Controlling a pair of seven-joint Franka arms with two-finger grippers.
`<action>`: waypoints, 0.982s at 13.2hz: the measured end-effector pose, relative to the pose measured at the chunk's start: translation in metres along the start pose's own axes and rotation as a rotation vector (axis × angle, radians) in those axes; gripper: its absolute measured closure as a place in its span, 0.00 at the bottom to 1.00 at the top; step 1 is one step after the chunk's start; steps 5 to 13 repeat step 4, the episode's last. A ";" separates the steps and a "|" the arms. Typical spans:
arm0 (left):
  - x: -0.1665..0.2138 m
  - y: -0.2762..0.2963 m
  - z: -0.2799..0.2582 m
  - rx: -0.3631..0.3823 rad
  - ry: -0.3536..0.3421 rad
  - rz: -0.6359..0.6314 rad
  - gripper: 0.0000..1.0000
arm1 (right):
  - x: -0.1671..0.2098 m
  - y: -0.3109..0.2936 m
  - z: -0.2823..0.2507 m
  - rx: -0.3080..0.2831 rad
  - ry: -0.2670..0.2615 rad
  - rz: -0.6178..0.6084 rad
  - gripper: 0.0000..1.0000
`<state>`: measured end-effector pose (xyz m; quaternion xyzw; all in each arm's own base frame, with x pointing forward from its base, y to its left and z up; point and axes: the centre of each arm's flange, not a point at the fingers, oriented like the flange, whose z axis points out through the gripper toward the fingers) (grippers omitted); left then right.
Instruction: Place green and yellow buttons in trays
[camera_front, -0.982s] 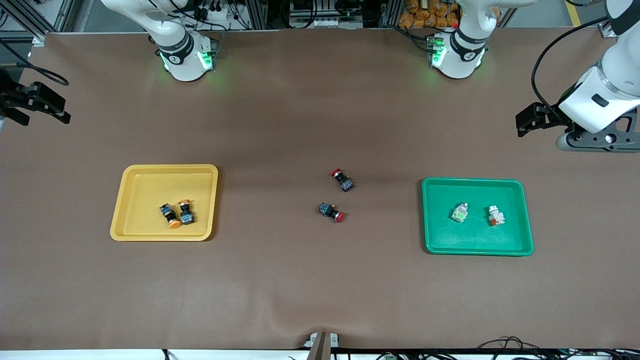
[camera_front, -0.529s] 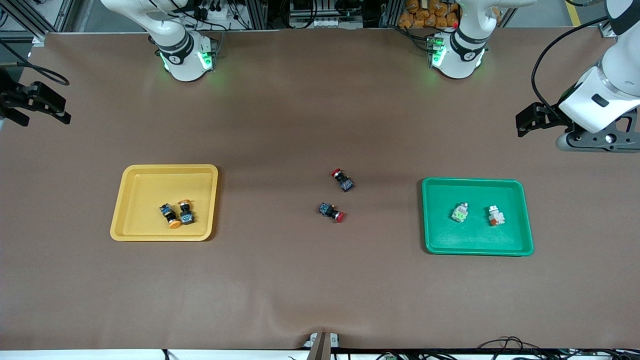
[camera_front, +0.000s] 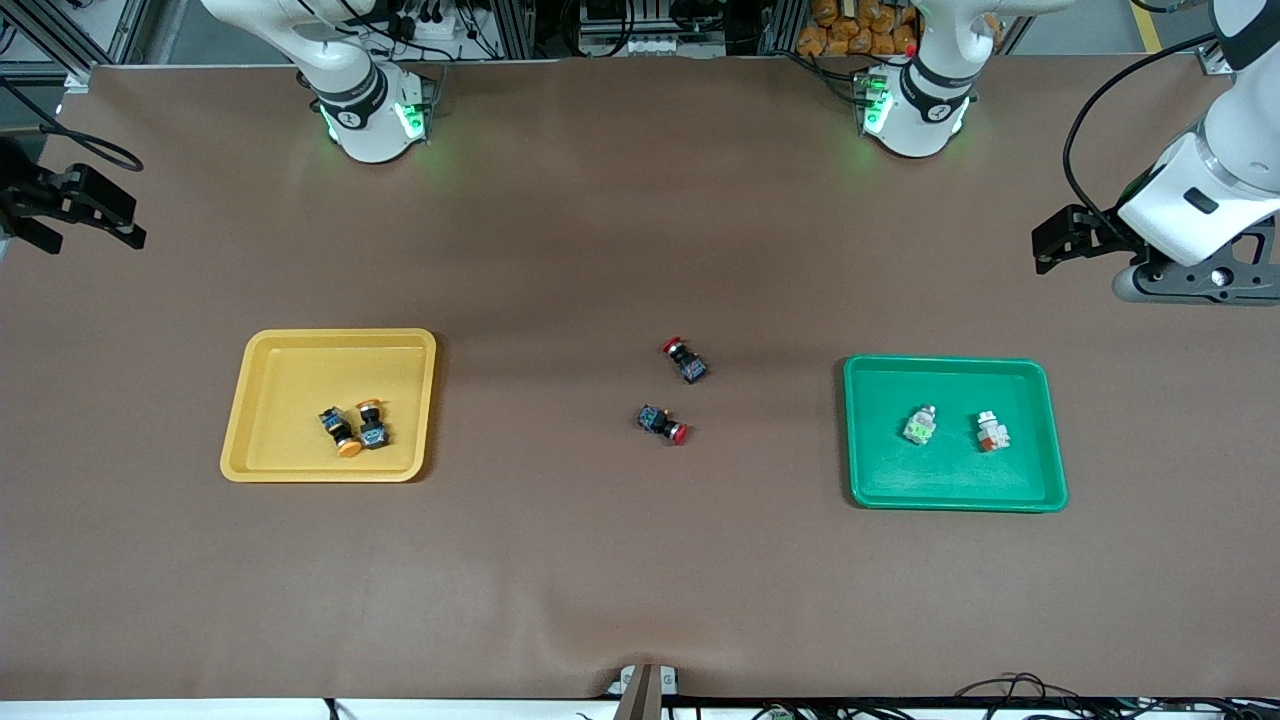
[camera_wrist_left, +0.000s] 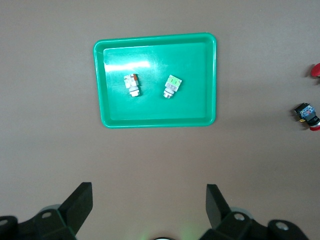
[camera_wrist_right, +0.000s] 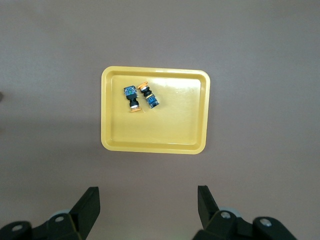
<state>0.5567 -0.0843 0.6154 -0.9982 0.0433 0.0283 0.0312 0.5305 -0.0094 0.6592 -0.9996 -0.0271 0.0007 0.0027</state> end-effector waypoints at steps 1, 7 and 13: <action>0.000 0.000 0.000 0.000 0.000 0.000 0.00 | 0.000 -0.001 0.000 0.000 0.000 0.000 0.12; 0.000 0.000 -0.001 0.000 0.004 0.000 0.00 | 0.000 -0.006 0.000 0.000 0.000 -0.004 0.12; 0.000 0.000 -0.001 0.000 0.004 0.000 0.00 | 0.000 -0.006 0.000 0.000 0.000 -0.004 0.12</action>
